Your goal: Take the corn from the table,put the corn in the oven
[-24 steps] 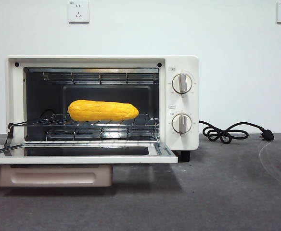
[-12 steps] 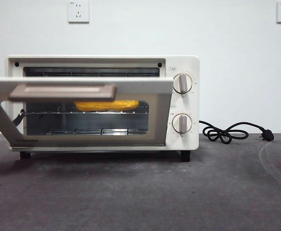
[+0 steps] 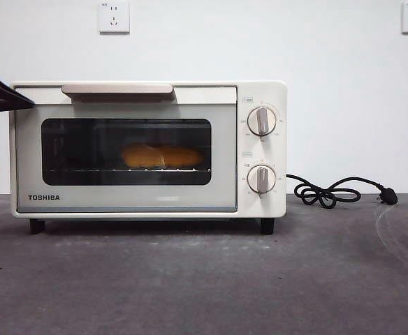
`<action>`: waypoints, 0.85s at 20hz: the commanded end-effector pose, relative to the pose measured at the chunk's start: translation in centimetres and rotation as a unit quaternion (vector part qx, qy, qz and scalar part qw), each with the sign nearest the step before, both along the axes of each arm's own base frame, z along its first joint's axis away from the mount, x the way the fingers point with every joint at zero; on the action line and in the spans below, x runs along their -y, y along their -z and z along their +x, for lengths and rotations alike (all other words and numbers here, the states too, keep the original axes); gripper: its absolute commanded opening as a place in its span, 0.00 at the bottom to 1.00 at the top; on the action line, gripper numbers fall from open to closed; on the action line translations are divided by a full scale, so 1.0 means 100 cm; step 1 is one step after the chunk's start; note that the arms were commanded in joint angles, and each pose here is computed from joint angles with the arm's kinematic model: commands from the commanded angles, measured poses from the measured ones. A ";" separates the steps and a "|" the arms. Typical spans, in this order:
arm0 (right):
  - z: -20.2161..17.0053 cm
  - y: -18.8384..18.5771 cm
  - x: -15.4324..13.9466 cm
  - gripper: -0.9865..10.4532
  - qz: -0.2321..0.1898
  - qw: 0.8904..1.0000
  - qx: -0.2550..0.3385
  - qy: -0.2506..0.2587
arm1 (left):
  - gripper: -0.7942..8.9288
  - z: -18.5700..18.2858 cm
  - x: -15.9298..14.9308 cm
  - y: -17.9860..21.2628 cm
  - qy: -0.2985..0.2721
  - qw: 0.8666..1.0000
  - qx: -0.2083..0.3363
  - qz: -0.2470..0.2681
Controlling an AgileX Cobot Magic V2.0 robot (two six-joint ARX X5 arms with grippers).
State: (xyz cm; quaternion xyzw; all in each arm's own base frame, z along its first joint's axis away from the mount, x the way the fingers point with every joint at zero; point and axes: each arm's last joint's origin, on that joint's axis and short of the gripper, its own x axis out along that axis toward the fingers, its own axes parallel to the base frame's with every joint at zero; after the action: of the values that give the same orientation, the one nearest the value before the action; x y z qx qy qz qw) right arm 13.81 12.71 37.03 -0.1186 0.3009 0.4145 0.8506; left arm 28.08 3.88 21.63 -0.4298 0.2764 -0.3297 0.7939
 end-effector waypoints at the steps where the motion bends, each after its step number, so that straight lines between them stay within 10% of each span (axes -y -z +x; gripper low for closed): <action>1: 0.001 0.001 -0.001 0.08 -0.001 1.000 0.001 -0.003 | 0.07 -0.003 0.010 -0.005 0.026 1.000 -0.010 -0.016; 17: 0.002 0.001 -0.002 0.08 -0.003 1.000 0.002 -0.004 | 0.07 -0.099 0.039 -0.096 0.053 0.990 0.125 0.027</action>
State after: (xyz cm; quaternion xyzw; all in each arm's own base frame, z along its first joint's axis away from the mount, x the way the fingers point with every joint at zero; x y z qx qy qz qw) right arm 13.95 12.83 36.94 -0.1205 0.3023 0.4147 0.8498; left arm 19.15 0.23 30.72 -0.3693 0.2232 -0.4065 0.8053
